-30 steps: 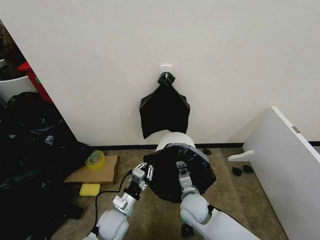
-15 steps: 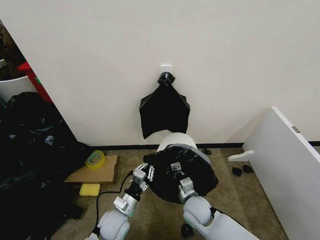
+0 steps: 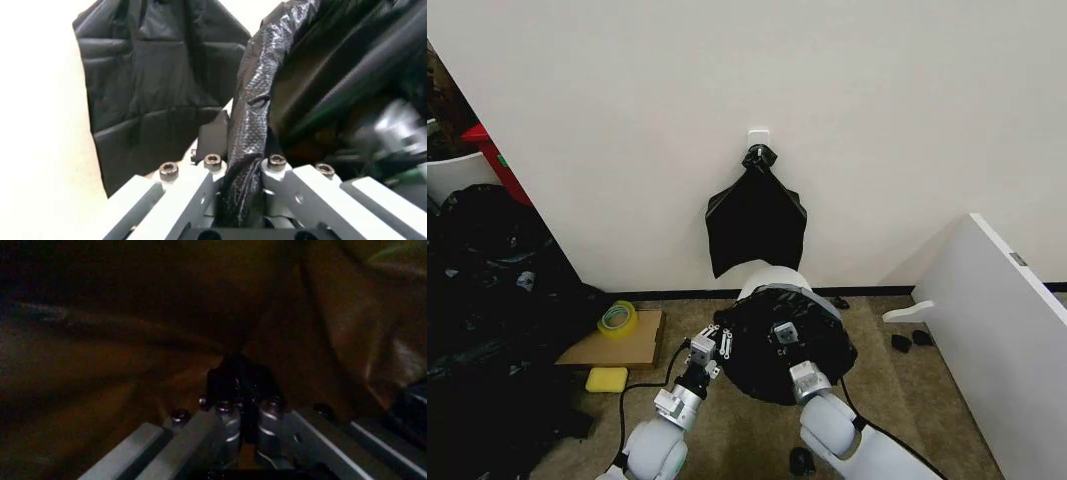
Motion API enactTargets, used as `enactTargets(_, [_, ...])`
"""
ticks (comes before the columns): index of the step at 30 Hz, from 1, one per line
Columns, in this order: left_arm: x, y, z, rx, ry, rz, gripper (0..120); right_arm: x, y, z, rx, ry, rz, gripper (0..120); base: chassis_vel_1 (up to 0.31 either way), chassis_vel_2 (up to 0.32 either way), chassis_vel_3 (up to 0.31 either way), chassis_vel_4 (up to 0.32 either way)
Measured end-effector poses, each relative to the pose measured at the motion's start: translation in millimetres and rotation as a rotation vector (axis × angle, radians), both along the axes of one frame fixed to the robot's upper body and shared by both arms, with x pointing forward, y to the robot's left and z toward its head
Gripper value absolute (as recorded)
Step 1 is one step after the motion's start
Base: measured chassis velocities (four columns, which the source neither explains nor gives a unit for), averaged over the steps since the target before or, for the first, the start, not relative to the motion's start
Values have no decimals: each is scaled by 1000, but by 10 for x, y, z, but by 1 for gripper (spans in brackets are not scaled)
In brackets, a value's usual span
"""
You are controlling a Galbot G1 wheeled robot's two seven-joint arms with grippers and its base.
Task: Place the garbage bag over the trash bin.
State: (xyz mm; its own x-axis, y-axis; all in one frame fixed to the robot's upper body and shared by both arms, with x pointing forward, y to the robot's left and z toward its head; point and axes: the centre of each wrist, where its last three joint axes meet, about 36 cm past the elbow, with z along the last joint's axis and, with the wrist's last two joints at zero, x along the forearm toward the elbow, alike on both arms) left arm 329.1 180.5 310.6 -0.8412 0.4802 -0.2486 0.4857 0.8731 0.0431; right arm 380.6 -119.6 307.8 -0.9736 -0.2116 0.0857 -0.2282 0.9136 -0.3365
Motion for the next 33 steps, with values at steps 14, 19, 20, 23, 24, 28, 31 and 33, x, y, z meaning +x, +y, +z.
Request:
enactTargets(14, [13, 61, -4, 26, -44, -24, 1, 125, -222, -166, 55, -31, 115, 0, 0, 0, 0, 0])
enactTargets(19, [45, 78, -40, 27, -35, -7, 1, 75, -353, -179, 129, -127, 370, 0, 0, 0, 0, 0])
enactTargets(20, [52, 78, -48, 25, -27, -2, 1, 52, -355, -136, 142, -144, 393, 4, 0, 0, 0, 0])
enactTargets(23, [72, 78, -43, 15, -6, 14, 1, -42, -341, -14, 170, -155, 411, 16, 0, 0, 0, 0])
enactTargets(24, [77, 78, -39, 12, -3, 16, 1, -69, -334, 22, 168, -149, 403, 19, 0, 0, 0, 0])
enactTargets(28, [80, 67, -18, 10, -5, 13, 1, -202, -233, 147, 146, -50, 275, 34, 0, 0, 0, 0])
enactTargets(31, [76, 47, 6, 12, -14, 8, 1, -267, -104, 237, 165, 59, 169, 29, 0, 0, 0, 0])
enactTargets(33, [76, 42, 10, 12, -16, 7, 1, -278, -73, 255, 169, 84, 152, 25, 0, 0, 0, 0])
